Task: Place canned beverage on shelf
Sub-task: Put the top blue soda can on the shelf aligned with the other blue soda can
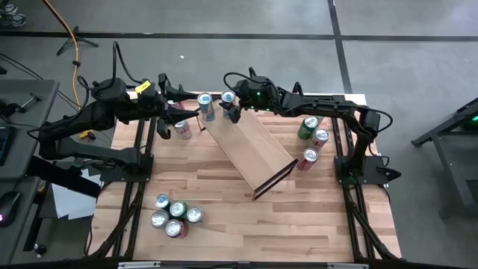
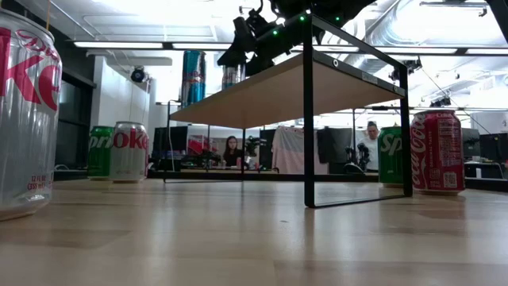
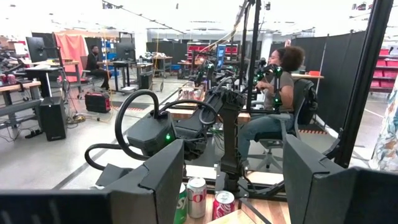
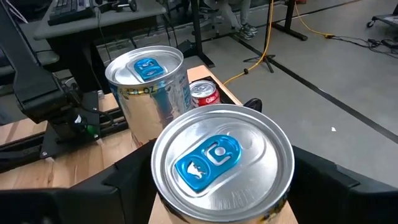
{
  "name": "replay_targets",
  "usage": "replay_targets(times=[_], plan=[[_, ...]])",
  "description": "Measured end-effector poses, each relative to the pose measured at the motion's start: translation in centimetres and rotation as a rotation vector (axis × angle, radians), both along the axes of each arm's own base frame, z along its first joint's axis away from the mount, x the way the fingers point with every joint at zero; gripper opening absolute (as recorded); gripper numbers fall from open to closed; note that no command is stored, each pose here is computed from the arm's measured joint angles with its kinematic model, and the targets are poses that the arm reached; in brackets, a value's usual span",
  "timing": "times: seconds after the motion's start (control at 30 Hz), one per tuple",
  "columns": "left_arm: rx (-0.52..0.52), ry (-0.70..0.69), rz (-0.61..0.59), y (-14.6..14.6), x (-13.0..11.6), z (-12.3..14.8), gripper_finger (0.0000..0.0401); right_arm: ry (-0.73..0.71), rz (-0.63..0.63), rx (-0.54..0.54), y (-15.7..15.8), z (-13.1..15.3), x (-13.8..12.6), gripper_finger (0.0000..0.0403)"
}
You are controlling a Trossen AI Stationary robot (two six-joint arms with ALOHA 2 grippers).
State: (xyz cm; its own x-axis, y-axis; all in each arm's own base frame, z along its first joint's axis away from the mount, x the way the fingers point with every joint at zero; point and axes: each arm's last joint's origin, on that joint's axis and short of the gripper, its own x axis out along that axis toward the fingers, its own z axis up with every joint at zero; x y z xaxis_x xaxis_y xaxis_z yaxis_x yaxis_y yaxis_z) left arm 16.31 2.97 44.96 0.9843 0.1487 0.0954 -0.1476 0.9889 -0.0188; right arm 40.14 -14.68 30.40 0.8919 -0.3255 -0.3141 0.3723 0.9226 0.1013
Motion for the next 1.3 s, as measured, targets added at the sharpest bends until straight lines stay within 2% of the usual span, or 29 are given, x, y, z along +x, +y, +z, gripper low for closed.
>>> replay_targets(times=[0.9, 1.07, 1.3], plan=[[0.0, 0.0, 0.0, 0.0, 0.0, 0.0, 0.0172, 0.0, 0.001, 0.001, 0.0, -0.02, 0.01, 0.0285], [0.0, 0.0, 0.0, 0.0, 0.0, 0.0, 0.0172, 0.0, 0.003, 0.002, 0.01, -0.02, 0.01, 0.0305], [0.0, 0.0, 0.0, 0.0, 0.0, 0.0, 0.0172, 0.002, 0.003, 0.002, 0.07, 0.21, -0.16, 0.036]])
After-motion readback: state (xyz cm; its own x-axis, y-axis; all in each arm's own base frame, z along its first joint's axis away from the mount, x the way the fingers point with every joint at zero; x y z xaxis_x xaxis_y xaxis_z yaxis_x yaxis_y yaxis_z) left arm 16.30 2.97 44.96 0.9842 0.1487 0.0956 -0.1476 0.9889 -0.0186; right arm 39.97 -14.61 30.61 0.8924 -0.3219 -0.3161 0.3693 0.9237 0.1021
